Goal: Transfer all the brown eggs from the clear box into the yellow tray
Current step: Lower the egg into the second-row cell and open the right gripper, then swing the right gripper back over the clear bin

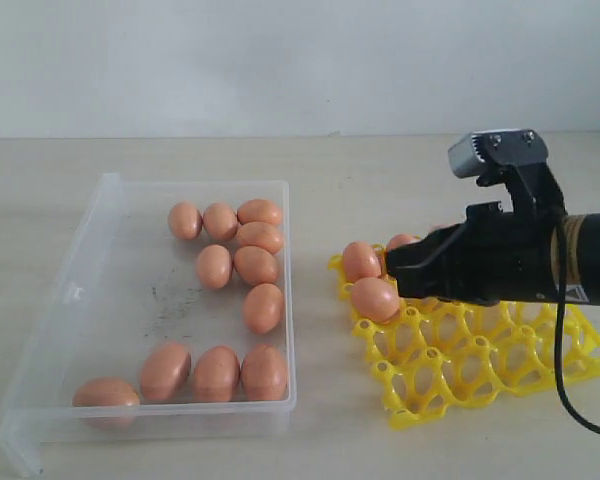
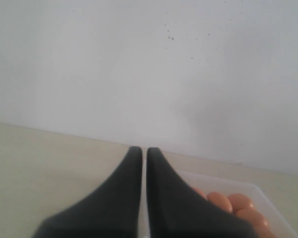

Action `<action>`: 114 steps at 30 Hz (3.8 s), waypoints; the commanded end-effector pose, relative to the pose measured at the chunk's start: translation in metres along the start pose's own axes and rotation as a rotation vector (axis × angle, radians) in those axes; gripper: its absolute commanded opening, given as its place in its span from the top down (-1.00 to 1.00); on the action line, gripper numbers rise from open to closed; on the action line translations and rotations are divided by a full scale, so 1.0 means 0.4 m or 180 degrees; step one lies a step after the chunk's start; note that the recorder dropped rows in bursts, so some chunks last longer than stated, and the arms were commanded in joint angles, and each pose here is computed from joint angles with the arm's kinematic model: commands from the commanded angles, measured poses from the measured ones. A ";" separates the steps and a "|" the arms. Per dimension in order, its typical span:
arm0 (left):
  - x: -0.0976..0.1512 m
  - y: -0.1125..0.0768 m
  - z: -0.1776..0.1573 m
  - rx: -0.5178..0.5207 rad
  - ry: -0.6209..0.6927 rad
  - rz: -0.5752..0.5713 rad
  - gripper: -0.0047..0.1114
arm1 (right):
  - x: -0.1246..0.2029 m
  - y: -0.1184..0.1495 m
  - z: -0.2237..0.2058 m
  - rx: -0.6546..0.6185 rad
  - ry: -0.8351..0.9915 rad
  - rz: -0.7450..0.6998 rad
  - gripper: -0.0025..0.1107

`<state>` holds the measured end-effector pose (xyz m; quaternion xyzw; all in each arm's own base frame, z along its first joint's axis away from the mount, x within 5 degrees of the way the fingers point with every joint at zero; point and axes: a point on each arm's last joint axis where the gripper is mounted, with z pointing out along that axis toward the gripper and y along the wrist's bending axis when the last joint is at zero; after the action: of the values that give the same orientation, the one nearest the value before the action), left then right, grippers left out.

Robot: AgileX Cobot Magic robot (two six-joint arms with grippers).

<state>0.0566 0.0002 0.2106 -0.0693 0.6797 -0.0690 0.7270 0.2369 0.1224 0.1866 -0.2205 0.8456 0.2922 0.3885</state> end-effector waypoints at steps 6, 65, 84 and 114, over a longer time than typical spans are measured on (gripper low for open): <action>-0.007 0.000 -0.001 -0.0010 -0.0069 -0.0057 0.85 | 0.055 -0.061 0.079 0.0191 0.0443 0.0243 0.94; -0.007 0.000 -0.001 -0.0010 -0.0069 -0.0057 0.85 | -0.087 -0.014 0.116 0.0978 0.0284 -0.0251 0.96; -0.007 0.000 -0.001 -0.0010 -0.0069 -0.0057 0.85 | -0.006 0.160 0.122 0.0543 0.0588 -0.0993 0.96; -0.007 0.000 -0.001 -0.0010 -0.0069 -0.0057 0.85 | -0.134 0.436 0.255 0.1947 0.0708 -0.4908 0.96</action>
<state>0.0566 0.0002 0.2106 -0.0693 0.6797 -0.0690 0.7270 0.2142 0.3233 0.2256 -0.7263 0.4082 -0.3302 0.4436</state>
